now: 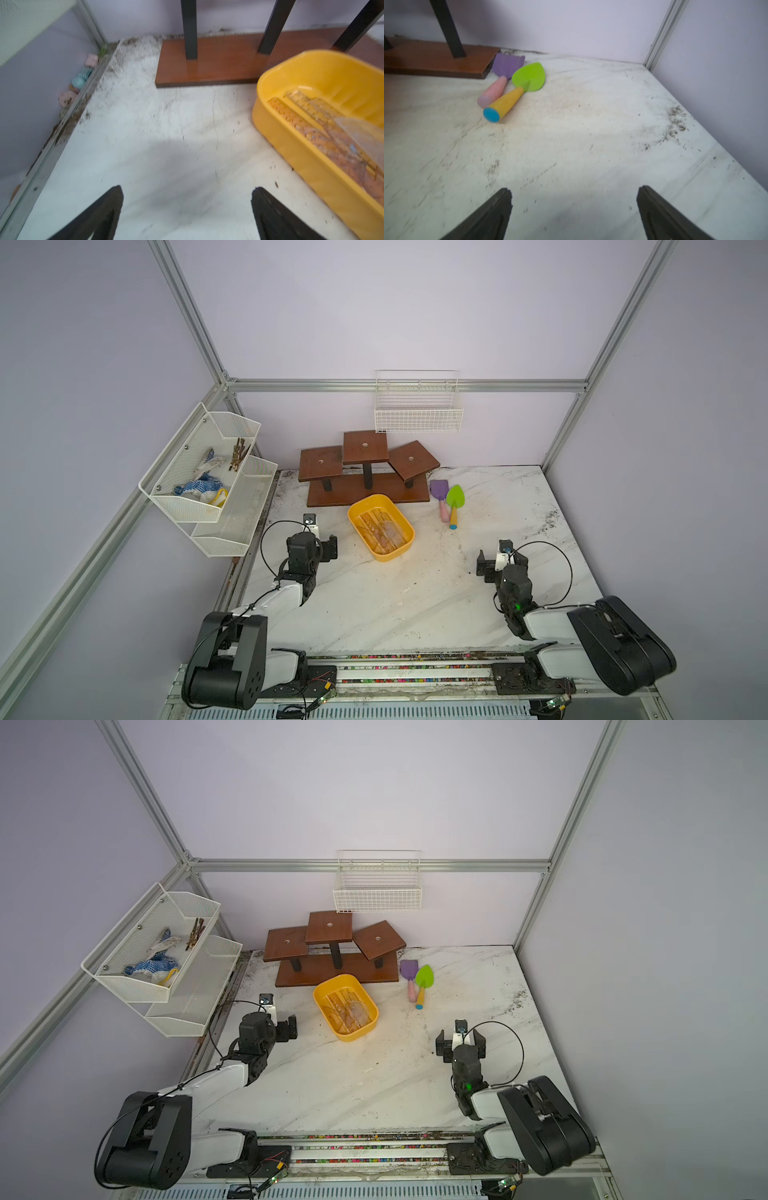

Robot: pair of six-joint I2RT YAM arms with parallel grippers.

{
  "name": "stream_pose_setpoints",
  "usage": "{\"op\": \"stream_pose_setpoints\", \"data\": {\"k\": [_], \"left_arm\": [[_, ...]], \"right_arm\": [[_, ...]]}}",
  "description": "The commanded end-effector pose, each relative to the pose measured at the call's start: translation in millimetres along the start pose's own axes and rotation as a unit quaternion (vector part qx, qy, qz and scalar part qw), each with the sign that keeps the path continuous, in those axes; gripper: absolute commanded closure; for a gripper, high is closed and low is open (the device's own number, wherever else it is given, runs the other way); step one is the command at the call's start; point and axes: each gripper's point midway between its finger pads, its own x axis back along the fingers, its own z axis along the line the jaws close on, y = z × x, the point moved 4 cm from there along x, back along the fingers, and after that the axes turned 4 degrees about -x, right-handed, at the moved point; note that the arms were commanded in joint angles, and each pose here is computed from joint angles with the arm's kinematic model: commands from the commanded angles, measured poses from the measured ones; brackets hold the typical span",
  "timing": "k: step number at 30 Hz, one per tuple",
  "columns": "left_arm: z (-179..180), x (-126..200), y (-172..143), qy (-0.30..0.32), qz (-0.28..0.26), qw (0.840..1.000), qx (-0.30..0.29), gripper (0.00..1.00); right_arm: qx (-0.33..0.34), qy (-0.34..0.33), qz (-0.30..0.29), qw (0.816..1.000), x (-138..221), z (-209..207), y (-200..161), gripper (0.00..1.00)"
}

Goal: Put the scattered rulers into the storage box
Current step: Reset both arms

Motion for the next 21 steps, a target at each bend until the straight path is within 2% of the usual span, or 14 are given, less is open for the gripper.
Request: {"op": "stream_pose_setpoints", "data": {"k": [1, 4, 6, 9, 11, 12, 13, 14, 16, 21], "left_arm": [[1.0, -8.0, 24.7, -0.017, -0.06, 0.998, 0.003, 0.0], [10.1, -10.2, 23.8, -0.012, -0.057, 0.998, 0.021, 0.0], [10.0, -1.3, 25.0, -0.015, -0.075, 0.997, 0.017, 0.0], [-2.1, 6.8, 27.9, -0.027, -0.122, 0.99, -0.065, 0.0], [0.1, -15.4, 18.4, -0.011, -0.092, 0.993, -0.066, 0.0], [11.3, -21.1, 17.6, 0.029, -0.09, 0.995, -0.039, 0.0], [23.0, -24.7, 7.4, 0.033, -0.077, 0.996, -0.002, 0.0], [26.1, -25.4, 4.6, 0.016, -0.105, 0.994, 0.005, 0.0], [27.1, -28.3, 1.6, 0.007, -0.081, 0.997, 0.008, 0.0], [29.6, -29.9, 1.5, 0.015, -0.089, 0.996, 0.017, 0.0]], "right_arm": [[-0.051, -0.036, -0.119, 0.991, -10.6, -15.9, 38.3, 0.01], [-0.063, 0.004, -0.021, 0.998, -43.8, -17.3, 31.3, 0.01], [-0.097, 0.022, -0.028, 0.995, -47.8, -27.8, 35.4, 0.01], [-0.096, 0.027, -0.048, 0.994, -43.6, -27.7, 37.0, 0.01], [-0.091, 0.033, -0.044, 0.994, -44.8, -25.7, 37.0, 0.01], [-0.086, 0.039, -0.041, 0.995, -46.2, -23.7, 36.7, 0.01], [-0.085, 0.039, -0.04, 0.995, -46.4, -23.5, 36.8, 0.01], [-0.085, 0.039, -0.039, 0.995, -46.2, -23.3, 36.4, 0.01], [-0.083, 0.039, -0.039, 0.995, -46.8, -22.9, 36.5, 0.01], [-0.067, 0.062, -0.021, 0.996, -53.5, -13.9, 34.5, 0.01]]}}
